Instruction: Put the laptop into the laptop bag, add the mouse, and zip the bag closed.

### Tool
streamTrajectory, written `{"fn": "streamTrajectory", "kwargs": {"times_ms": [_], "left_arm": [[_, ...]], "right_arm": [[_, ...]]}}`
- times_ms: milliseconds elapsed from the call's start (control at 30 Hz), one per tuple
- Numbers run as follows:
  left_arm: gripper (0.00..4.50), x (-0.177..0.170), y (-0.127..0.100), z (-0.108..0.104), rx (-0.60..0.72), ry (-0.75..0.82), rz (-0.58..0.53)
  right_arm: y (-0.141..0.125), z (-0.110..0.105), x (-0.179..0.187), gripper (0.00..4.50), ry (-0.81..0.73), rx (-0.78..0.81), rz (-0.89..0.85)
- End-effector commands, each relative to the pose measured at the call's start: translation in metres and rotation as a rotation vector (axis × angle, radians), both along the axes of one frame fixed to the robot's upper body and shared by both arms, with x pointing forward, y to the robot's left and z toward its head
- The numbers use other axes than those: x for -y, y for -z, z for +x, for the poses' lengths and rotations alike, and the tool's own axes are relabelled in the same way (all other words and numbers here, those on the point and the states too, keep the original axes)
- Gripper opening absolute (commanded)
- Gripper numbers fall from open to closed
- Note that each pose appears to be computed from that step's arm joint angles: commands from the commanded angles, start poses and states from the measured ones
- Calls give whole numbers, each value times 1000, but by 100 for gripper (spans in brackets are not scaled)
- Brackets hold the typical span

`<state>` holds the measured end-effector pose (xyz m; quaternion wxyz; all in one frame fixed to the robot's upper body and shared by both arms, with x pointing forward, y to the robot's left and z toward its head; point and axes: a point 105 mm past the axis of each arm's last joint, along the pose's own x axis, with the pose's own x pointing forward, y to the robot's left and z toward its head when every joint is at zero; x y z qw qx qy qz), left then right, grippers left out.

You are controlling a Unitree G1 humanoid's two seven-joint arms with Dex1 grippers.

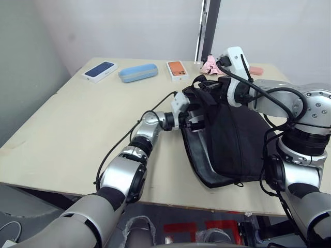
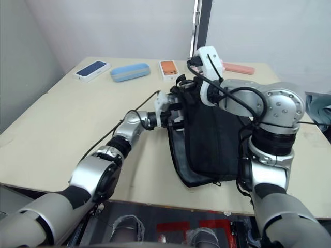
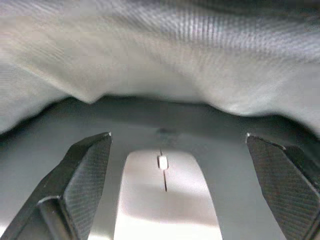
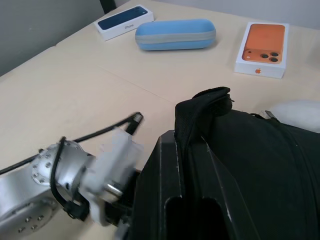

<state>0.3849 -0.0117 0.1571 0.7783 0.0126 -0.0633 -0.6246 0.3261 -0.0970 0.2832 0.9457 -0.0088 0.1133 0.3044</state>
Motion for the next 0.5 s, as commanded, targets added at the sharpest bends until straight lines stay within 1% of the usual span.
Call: {"fn": "streamTrajectory", "kwargs": {"times_ms": [33, 133, 233, 333, 500], "left_arm": [[449, -28, -13, -6, 41, 49, -15], [449, -55, -6, -8, 65, 38, 72], [449, -66, -1, -6, 60, 13, 110], [449, -63, 7, -7, 61, 11, 138], [449, -45, 14, -12, 54, 49, 141]], "right_arm": [[-18, -5, 6, 0, 6, 64, 30], [-17, -5, 6, 0, 6, 59, 34], [-17, -5, 5, 0, -2, 58, 37], [-17, -5, 3, 0, -6, 57, 35], [-17, -6, 2, 0, -10, 58, 33]]}}
